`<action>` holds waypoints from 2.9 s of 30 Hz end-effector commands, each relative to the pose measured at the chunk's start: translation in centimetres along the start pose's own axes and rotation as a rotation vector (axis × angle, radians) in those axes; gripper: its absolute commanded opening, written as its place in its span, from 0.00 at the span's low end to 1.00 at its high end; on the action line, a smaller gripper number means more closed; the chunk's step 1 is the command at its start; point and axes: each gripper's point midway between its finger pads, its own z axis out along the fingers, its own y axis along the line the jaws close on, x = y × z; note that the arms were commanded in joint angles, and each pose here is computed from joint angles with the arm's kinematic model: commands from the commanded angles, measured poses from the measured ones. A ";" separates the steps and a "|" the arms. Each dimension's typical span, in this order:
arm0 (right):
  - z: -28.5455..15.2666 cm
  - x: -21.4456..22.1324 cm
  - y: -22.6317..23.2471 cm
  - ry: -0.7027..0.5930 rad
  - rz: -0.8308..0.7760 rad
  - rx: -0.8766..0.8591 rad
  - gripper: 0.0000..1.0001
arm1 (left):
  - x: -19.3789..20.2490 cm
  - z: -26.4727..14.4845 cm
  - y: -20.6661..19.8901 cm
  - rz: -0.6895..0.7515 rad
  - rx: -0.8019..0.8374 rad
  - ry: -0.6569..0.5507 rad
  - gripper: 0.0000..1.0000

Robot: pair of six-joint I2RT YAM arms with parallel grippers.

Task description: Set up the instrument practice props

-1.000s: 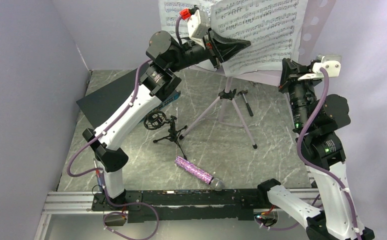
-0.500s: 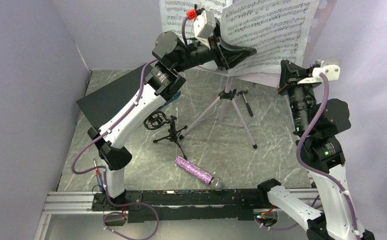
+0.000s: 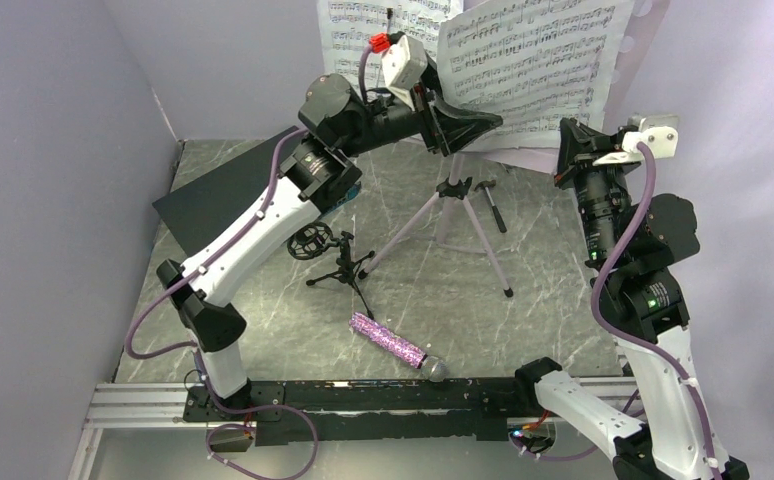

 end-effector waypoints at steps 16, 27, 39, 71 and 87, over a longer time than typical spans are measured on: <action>-0.1 -2.0 0.4 -0.040 0.000 -0.033 0.00 | -6.0 -2.8 -1.7 0.110 -0.062 -0.085 0.10; -0.2 -2.4 1.5 -0.055 -0.006 -0.101 0.00 | -6.0 -1.9 -1.1 0.147 -0.061 -0.075 0.03; -0.5 -2.3 2.7 -0.071 -0.021 -0.173 0.00 | -5.1 -0.4 -0.5 0.147 -0.027 -0.053 0.03; -0.5 -2.2 3.5 -0.062 -0.011 -0.212 0.00 | -4.9 -1.3 0.9 0.190 -0.116 -0.054 0.35; -0.8 -2.5 4.1 -0.075 -0.011 -0.250 0.00 | -5.8 0.7 -1.1 0.272 0.066 -0.116 0.03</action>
